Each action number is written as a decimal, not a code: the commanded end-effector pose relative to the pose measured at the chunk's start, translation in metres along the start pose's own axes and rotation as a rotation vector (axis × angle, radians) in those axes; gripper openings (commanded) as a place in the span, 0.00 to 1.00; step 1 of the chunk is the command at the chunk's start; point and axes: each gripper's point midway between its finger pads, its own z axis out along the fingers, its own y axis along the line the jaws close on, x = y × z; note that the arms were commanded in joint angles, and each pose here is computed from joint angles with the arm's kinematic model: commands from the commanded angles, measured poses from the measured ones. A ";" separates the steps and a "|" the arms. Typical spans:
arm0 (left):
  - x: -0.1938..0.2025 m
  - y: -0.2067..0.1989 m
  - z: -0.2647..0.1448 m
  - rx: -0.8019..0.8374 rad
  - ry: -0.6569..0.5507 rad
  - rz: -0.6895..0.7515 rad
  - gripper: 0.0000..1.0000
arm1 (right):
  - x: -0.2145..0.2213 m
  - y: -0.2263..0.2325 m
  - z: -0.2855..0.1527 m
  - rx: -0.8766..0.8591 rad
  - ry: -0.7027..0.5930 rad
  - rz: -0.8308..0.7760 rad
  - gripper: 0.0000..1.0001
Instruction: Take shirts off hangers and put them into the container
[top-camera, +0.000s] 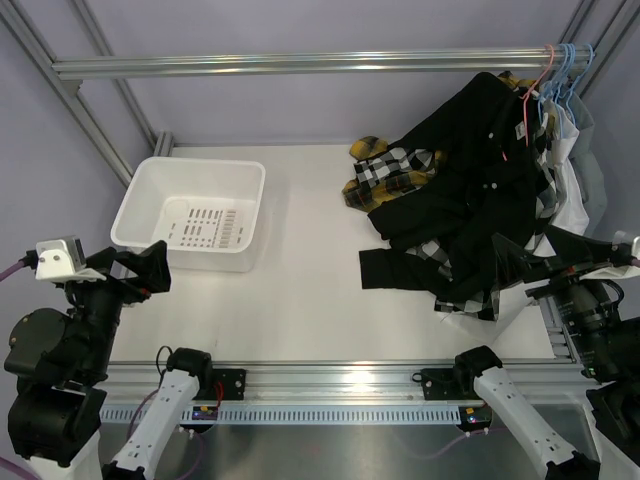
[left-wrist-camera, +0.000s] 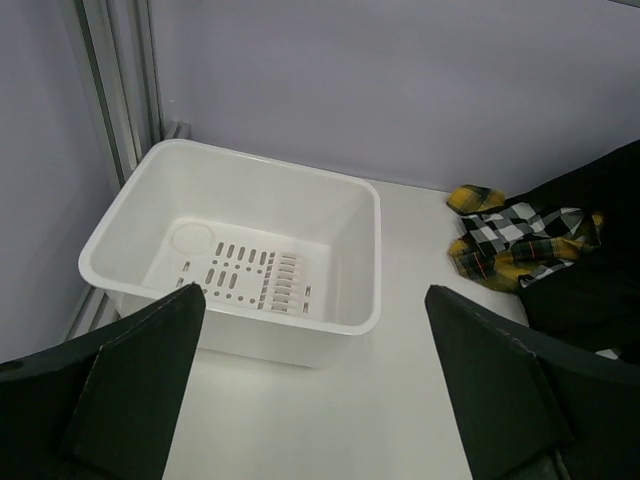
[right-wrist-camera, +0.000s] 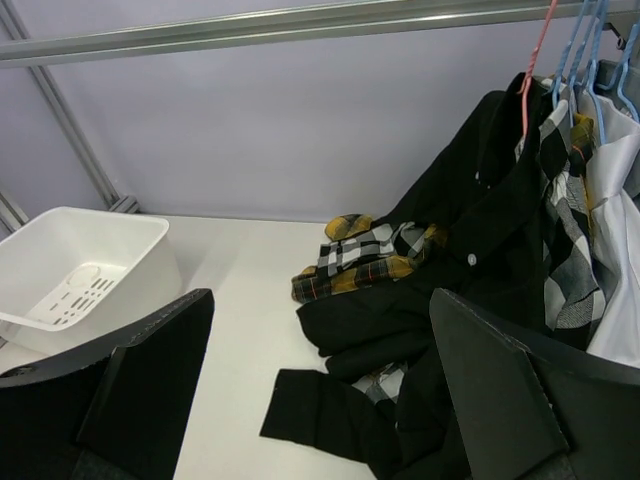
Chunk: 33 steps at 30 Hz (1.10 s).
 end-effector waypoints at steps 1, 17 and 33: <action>-0.003 -0.003 0.001 0.023 -0.024 0.013 0.99 | 0.002 -0.008 0.010 0.058 0.033 0.024 1.00; 0.061 -0.010 0.044 0.046 0.169 0.019 0.99 | 0.068 -0.025 0.128 0.297 0.311 0.122 1.00; 0.076 -0.026 0.045 0.144 0.217 0.029 0.99 | 0.070 -0.131 0.198 0.582 0.402 0.025 1.00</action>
